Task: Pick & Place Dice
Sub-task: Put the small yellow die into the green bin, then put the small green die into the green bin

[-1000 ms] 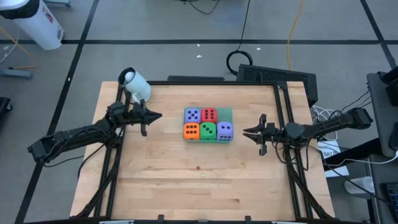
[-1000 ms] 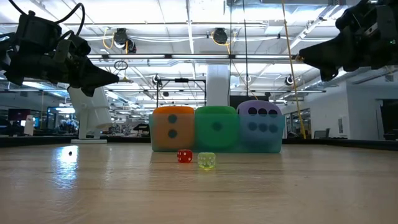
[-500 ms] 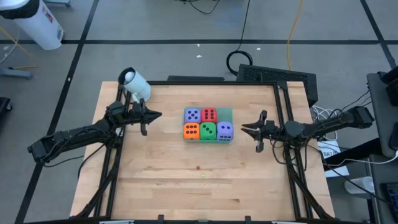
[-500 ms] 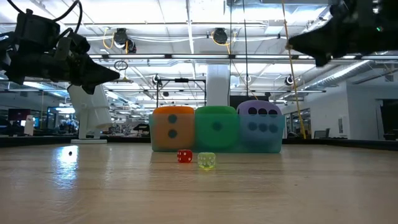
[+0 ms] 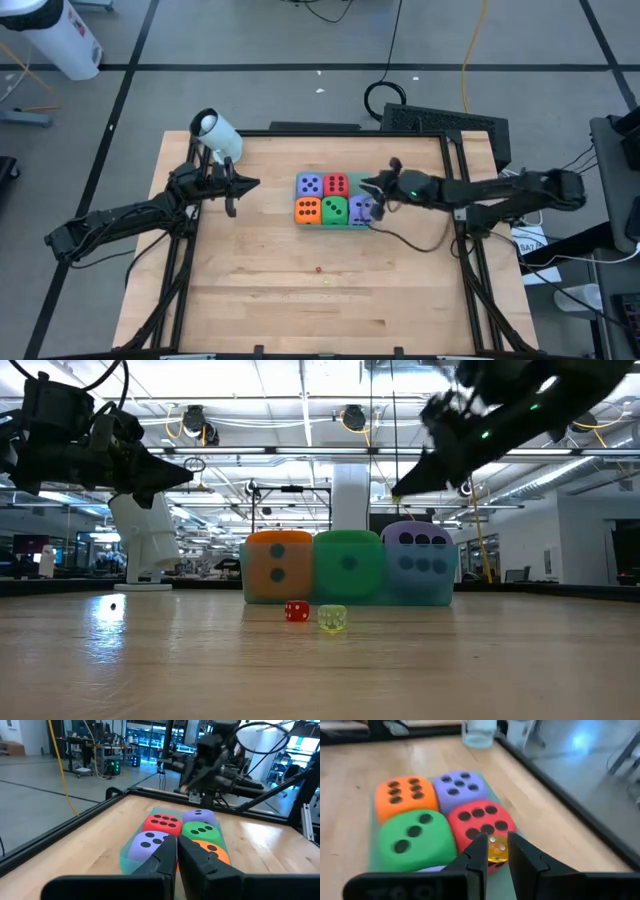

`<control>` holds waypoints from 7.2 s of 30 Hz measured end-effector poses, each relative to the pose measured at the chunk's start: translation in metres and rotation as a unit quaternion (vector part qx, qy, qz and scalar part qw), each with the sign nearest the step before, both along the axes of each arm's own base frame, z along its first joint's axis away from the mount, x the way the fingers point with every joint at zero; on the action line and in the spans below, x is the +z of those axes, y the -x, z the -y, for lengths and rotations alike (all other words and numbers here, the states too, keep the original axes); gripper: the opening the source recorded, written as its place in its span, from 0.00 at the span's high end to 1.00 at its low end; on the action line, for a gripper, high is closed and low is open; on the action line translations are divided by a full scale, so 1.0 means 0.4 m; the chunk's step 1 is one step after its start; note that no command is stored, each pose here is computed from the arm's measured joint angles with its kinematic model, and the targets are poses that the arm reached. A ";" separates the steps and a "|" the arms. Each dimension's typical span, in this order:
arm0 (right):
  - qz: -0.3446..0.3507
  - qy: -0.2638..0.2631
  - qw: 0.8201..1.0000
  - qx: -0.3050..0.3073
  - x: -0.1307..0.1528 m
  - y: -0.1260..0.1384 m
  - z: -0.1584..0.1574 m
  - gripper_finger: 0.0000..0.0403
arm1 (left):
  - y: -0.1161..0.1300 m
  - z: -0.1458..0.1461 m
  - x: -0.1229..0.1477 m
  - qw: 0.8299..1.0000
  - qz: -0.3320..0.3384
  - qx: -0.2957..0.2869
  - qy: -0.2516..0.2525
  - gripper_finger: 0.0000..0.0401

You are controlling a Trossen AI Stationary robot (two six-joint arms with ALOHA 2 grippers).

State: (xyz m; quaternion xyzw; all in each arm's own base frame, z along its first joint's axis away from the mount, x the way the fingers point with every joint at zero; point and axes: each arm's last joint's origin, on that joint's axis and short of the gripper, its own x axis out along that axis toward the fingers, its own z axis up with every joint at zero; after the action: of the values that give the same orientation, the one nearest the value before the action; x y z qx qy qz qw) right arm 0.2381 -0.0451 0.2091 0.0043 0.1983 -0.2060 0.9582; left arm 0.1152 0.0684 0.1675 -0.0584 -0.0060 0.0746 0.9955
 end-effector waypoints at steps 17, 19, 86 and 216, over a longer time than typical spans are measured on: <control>-0.069 -0.085 0.993 -0.040 -0.153 -0.048 0.159 0.84 | 0.000 0.000 -0.009 1.000 -0.015 -0.001 0.019 0.94; -0.068 -0.086 0.993 -0.052 -0.154 -0.048 0.160 0.78 | 0.000 0.000 -0.010 1.000 -0.016 -0.001 0.020 0.94; -0.077 0.128 0.982 0.117 -0.043 -0.027 0.118 0.29 | -0.506 -0.010 0.106 0.977 -0.138 0.028 0.162 0.99; -0.045 -0.115 0.969 0.215 -0.224 -0.227 -0.496 0.44 | -0.066 0.033 0.078 0.996 -0.080 0.035 0.014 0.94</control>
State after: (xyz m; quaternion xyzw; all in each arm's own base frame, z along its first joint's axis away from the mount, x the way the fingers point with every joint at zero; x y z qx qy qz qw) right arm 0.3288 0.1534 0.1194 0.0623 0.2596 0.0293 0.9633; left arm 0.1418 0.0551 0.1987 -0.0658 0.0725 0.1135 0.9887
